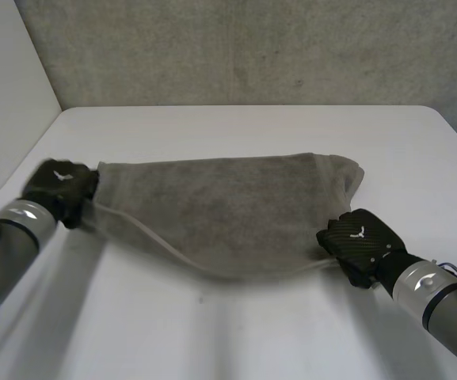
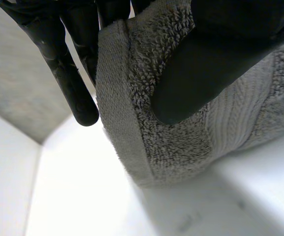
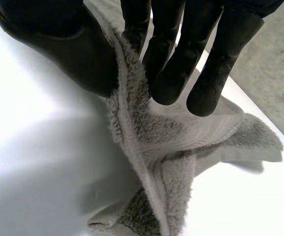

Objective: Fold the towel.

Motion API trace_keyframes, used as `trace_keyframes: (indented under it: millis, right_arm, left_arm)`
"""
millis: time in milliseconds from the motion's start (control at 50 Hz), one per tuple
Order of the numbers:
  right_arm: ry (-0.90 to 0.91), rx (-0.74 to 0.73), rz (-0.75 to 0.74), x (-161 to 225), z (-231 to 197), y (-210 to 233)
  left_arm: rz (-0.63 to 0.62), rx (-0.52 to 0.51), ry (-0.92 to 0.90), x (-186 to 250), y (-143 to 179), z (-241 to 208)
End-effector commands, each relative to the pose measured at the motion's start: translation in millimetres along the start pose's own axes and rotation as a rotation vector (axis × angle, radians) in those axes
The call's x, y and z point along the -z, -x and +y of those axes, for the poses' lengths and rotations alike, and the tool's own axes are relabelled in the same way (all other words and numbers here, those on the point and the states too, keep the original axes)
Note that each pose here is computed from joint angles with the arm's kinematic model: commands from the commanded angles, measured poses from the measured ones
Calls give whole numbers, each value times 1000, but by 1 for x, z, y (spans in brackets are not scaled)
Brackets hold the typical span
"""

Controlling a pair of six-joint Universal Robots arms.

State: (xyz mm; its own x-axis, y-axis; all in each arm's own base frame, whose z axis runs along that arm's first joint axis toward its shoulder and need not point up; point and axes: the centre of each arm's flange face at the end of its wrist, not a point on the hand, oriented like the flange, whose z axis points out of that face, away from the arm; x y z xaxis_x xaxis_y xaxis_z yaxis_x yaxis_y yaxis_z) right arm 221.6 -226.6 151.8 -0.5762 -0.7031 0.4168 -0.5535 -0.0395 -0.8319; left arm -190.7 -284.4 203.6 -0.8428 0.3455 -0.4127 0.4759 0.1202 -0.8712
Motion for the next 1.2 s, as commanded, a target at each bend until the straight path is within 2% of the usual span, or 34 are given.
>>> trace_keyframes:
  millis: [20, 120, 300, 560, 1040, 1160, 1200]
  right_arm:
    - [30, -74, 42, -3, 1, -7]
    - [73, -134, 87, -7, 11, -16]
    - [89, -149, 116, -7, 16, -25]
    - [94, -211, 154, -8, 20, -37]
    - [120, -334, 171, -10, 27, -50]
    - [117, -310, 191, -6, 21, -59]
    - [70, -230, 226, 2, 4, -69]
  left_arm:
    - [-117, 284, -107, 12, 27, -1]
    - [-118, 351, -121, 12, 25, 4]
    - [-134, 371, -86, 4, 28, 18]
    - [-206, 377, -125, -3, 48, 21]
    - [-201, 377, -115, -4, 47, 24]
    - [-194, 375, -111, -3, 45, 24]
    - [-191, 372, -111, -2, 44, 23]
